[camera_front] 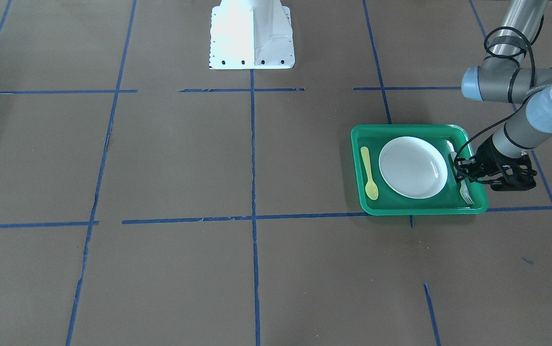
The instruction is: Place fork
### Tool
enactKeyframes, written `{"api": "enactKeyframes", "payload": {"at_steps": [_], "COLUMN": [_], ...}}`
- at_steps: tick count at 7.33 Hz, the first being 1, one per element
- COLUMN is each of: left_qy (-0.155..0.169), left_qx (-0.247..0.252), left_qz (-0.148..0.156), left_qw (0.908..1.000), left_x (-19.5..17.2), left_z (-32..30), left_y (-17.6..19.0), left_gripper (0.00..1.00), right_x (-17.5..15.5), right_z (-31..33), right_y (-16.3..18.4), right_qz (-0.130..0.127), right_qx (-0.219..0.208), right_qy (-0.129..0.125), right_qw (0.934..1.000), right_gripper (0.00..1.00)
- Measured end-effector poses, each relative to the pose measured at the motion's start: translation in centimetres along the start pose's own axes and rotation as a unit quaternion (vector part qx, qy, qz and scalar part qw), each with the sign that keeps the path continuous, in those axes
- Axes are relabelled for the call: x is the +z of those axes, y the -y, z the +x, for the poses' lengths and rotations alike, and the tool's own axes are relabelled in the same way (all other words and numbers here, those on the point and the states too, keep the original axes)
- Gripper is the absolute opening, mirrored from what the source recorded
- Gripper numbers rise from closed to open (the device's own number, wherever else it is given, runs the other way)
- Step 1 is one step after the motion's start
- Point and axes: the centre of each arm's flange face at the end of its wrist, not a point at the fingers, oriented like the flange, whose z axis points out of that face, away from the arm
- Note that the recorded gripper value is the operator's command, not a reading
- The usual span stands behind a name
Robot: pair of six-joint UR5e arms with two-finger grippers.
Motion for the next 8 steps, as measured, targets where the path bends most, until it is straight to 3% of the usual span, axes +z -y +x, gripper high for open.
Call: {"api": "enactKeyframes", "payload": {"at_steps": [1, 2, 3, 4, 6, 8], "left_qy": [-0.003, -0.01, -0.02, -0.027, -0.023, 0.0], "left_qx": [0.003, 0.008, 0.014, 0.018, 0.037, 0.071], "left_qz": [0.002, 0.01, 0.017, 0.02, 0.04, 0.064], "left_qw": [1.0, 0.9999, 0.9996, 0.9993, 0.9983, 0.9954], "left_x": [-0.4, -1.5, -3.0, -4.1, -7.0, -10.3], "left_z": [0.3, 1.1, 1.8, 1.7, -2.0, -9.1], "left_y": [0.0, -0.2, -0.5, -1.0, -1.6, -1.6], "left_gripper": [0.44, 0.52, 0.93, 1.0, 1.0, 1.0], "right_x": [0.0, 0.0, 0.0, 0.0, 0.0, 0.0], "right_z": [0.0, 0.0, 0.0, 0.0, 0.0, 0.0], "right_y": [0.0, 0.0, 0.0, 0.0, 0.0, 0.0], "right_qz": [0.0, 0.0, 0.0, 0.0, 0.0, 0.0], "right_qx": [0.0, 0.0, 0.0, 0.0, 0.0, 0.0], "right_qy": [0.0, 0.0, 0.0, 0.0, 0.0, 0.0], "right_qw": [1.0, 1.0, 1.0, 1.0, 1.0, 1.0], "right_gripper": [1.0, 1.0, 1.0, 1.0, 1.0, 1.0]}}
